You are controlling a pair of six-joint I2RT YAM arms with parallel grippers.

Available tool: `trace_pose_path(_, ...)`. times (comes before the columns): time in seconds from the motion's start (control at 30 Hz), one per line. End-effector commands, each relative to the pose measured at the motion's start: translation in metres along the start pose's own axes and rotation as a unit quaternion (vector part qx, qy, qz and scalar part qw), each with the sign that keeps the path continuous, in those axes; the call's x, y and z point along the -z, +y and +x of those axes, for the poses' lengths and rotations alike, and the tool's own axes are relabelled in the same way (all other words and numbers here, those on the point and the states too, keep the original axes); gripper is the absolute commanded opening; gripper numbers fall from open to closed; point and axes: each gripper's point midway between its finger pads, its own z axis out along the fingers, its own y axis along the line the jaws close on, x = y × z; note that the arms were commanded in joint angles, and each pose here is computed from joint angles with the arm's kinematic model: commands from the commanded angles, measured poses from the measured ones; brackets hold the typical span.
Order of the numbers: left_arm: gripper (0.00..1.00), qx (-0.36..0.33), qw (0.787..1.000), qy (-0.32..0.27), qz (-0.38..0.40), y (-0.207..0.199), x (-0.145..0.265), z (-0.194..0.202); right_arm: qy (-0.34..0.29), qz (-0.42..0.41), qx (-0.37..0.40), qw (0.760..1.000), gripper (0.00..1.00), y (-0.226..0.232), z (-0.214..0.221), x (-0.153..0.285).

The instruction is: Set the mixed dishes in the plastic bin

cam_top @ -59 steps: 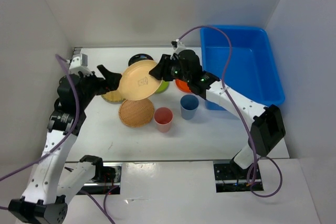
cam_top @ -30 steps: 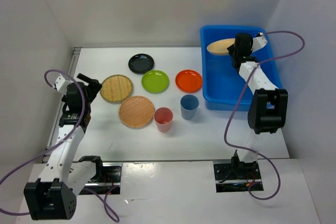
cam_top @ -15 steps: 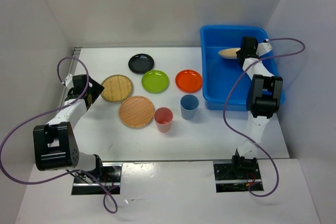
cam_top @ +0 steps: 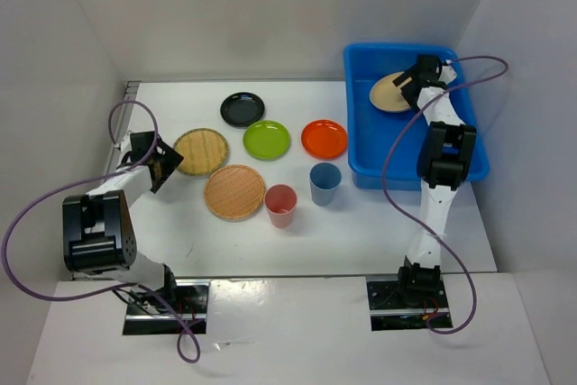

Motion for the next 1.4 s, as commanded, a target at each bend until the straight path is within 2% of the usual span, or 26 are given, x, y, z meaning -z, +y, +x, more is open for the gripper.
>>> trace_pose_path(0.0, 0.93, -0.009, 1.000, -0.003, 0.005, -0.005, -0.013, -0.004, 0.042, -0.033, 0.008, 0.999, 0.99, 0.018, 0.002, 0.038)
trace_pose_path(0.03, 0.85, -0.008, 1.000, -0.006, 0.008, -0.007, -0.016, -0.005, 0.037, -0.062, 0.004, 0.997, 0.99, 0.028, -0.002, 0.046)
trace_pose_path(0.1, 0.79, 0.016, 1.000, -0.005, 0.001, -0.002, -0.022, -0.006, 0.033, -0.115, 0.002, 0.993, 0.99, 0.033, -0.006, 0.079)
trace_pose_path(0.13, 0.79, 0.022, 1.000, -0.020, 0.011, -0.006, -0.023, -0.015, 0.032, -0.160, -0.016, 0.987, 0.99, 0.049, -0.010, 0.095)
trace_pose_path(0.3, 0.86, 0.033, 0.998, 0.031, 0.048, -0.016, -0.032, 0.000, 0.065, -0.253, -0.061, 0.963, 0.99, 0.060, -0.012, 0.164)
trace_pose_path(0.53, 0.87, 0.040, 0.979, 0.140, 0.141, -0.034, -0.055, 0.035, 0.123, -0.364, -0.006, 0.923, 0.99, 0.095, 0.018, 0.217)
trace_pose_path(0.6, 0.80, 0.048, 0.976, 0.148, 0.153, -0.031, -0.064, 0.037, 0.125, -0.399, 0.011, 0.908, 0.99, 0.106, 0.018, 0.237)
trace_pose_path(0.67, 0.78, 0.056, 0.972, 0.159, 0.162, -0.032, -0.064, 0.039, 0.125, -0.420, 0.030, 0.898, 0.99, 0.113, 0.021, 0.247)
trace_pose_path(0.73, 0.73, 0.056, 0.971, 0.163, 0.166, -0.033, -0.063, 0.040, 0.134, -0.441, 0.039, 0.886, 0.99, 0.120, 0.023, 0.263)
trace_pose_path(0.8, 0.69, 0.051, 0.972, 0.170, 0.156, -0.026, -0.067, 0.043, 0.121, -0.452, 0.045, 0.883, 0.99, 0.125, 0.015, 0.274)
trace_pose_path(0.87, 0.59, 0.052, 0.970, 0.178, 0.156, -0.025, -0.068, 0.046, 0.113, -0.465, 0.050, 0.877, 0.99, 0.131, 0.012, 0.287)
trace_pose_path(1.07, 0.39, 0.054, 0.967, 0.177, 0.173, -0.029, -0.066, 0.042, 0.116, -0.488, 0.076, 0.862, 0.99, 0.142, 0.021, 0.305)
trace_pose_path(1.2, 0.17, 0.050, 0.964, 0.187, 0.185, -0.030, -0.063, 0.048, 0.120, -0.509, 0.099, 0.847, 0.99, 0.156, 0.032, 0.325)
trace_pose_path(1.23, 0.00, 0.049, 0.964, 0.183, 0.188, -0.032, -0.061, 0.045, 0.124, -0.512, 0.109, 0.843, 0.99, 0.157, 0.036, 0.329)
trace_pose_path(1.37, 0.00, 0.045, 0.963, 0.175, 0.201, -0.046, -0.046, 0.028, 0.156, -0.537, 0.135, 0.818, 0.99, 0.169, 0.067, 0.344)
